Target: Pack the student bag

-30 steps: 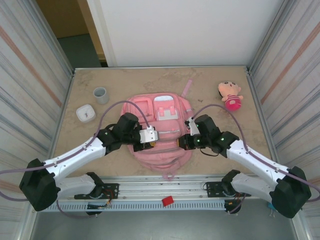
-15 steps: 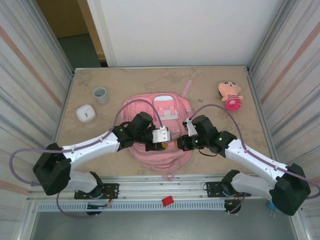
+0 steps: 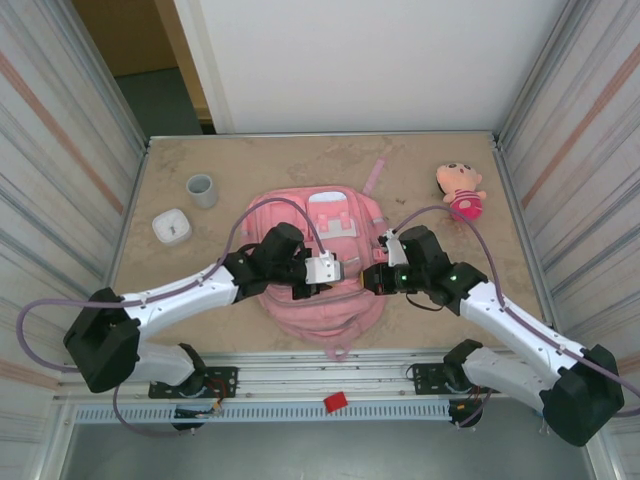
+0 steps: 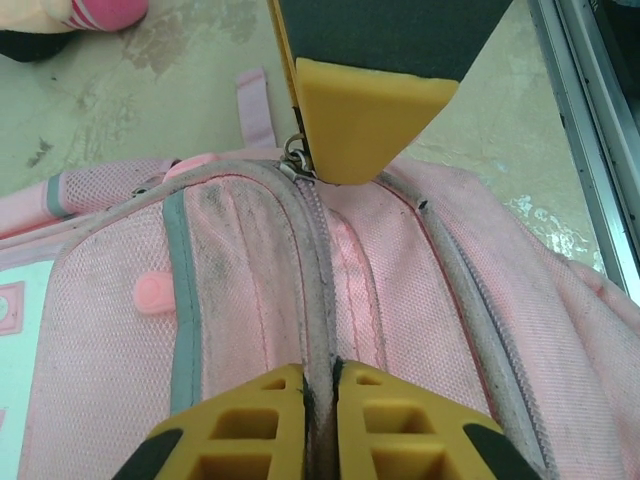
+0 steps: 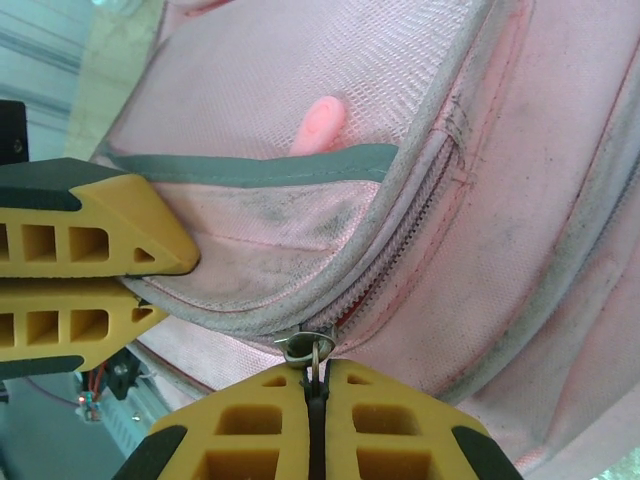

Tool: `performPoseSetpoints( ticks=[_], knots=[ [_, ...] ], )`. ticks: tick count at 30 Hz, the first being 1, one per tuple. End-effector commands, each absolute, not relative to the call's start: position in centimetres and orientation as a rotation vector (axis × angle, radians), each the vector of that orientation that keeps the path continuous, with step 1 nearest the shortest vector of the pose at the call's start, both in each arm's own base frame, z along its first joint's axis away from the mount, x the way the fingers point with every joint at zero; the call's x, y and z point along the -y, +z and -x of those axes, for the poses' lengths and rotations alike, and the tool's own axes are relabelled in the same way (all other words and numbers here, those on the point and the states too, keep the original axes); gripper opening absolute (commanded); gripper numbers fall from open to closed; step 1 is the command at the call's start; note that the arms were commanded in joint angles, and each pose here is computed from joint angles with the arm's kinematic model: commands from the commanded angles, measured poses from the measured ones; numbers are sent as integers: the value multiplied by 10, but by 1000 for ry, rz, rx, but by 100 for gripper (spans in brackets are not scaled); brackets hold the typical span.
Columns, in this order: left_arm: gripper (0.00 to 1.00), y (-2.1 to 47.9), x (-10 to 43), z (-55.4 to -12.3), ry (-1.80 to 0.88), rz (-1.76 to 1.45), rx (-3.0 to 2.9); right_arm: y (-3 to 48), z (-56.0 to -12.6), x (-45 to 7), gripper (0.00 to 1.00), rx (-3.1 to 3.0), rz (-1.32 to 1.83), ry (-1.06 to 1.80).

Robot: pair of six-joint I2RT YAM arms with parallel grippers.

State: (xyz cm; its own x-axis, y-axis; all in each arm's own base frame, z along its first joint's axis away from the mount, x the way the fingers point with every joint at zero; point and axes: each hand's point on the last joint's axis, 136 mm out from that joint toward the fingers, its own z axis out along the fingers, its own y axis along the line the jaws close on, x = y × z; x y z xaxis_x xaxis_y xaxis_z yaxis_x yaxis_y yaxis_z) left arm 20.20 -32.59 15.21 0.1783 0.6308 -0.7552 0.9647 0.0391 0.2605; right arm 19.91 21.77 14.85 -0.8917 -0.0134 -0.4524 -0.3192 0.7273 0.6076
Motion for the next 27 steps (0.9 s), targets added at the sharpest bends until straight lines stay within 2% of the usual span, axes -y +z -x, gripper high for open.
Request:
performPoseSetpoints(
  ticks=[1, 13, 27],
  knots=[
    [12, 149, 311, -192, -558, -1698, -1539, 144, -204, -203, 0, -2513, 232, 911],
    [11, 155, 324, -186, -661, -1695, -1503, 149, -192, -233, 0, -2485, 413, 946],
    [6, 156, 317, -182, -636, -1695, -1499, 138, -223, -189, 0, -2514, 80, 812]
  ],
)
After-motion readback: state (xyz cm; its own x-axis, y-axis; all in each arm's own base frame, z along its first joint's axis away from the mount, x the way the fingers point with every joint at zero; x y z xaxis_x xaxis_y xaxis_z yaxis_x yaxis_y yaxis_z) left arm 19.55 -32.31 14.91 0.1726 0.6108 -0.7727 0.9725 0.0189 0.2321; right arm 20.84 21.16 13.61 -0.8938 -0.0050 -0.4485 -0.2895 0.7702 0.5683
